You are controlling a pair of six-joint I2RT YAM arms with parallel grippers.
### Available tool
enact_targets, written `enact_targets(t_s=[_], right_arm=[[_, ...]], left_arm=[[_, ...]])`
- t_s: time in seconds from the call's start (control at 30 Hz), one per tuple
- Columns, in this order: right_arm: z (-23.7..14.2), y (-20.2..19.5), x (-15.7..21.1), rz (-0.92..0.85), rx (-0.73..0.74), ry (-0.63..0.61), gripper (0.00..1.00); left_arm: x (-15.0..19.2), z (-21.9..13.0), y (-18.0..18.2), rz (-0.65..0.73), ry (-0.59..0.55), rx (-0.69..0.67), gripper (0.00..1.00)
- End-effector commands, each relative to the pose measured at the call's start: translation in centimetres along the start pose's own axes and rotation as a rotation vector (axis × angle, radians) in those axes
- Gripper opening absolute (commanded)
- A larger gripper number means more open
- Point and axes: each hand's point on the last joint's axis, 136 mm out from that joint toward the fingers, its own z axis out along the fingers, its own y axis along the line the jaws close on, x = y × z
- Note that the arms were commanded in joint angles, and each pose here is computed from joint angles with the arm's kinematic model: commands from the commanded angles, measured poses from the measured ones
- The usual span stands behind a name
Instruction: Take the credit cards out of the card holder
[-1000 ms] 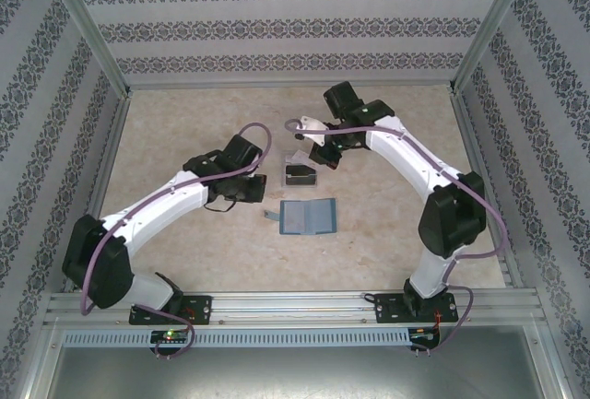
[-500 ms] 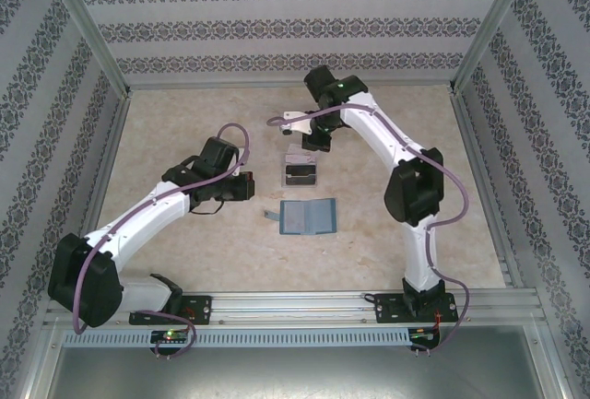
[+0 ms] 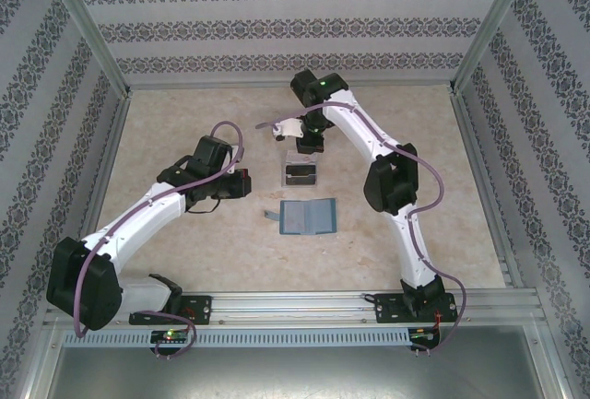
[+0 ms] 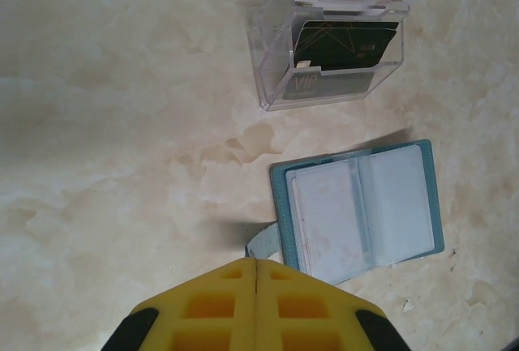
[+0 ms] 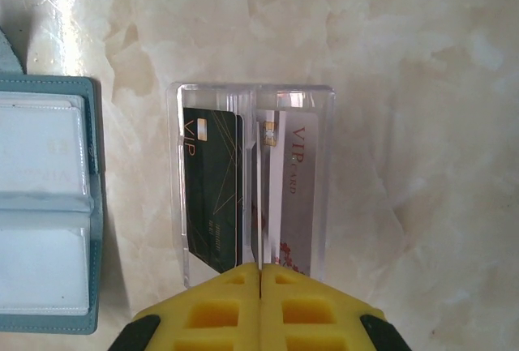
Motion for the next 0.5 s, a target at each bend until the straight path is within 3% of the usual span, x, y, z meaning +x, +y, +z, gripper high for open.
enact_targets(t_s=[0.0,0.47], right_arm=[[0.6,0.4,0.0,-0.015,-0.019,0.032,0.0],[2.9,1.1,-0.2,0.016,-0.084,0.037,0.0]], left_arm=[[-0.6,-0.4,0.1,0.009,-0.036,0.014,0.0],[-0.3,0.0,0.1,0.001,-0.02,0.025,0.0]])
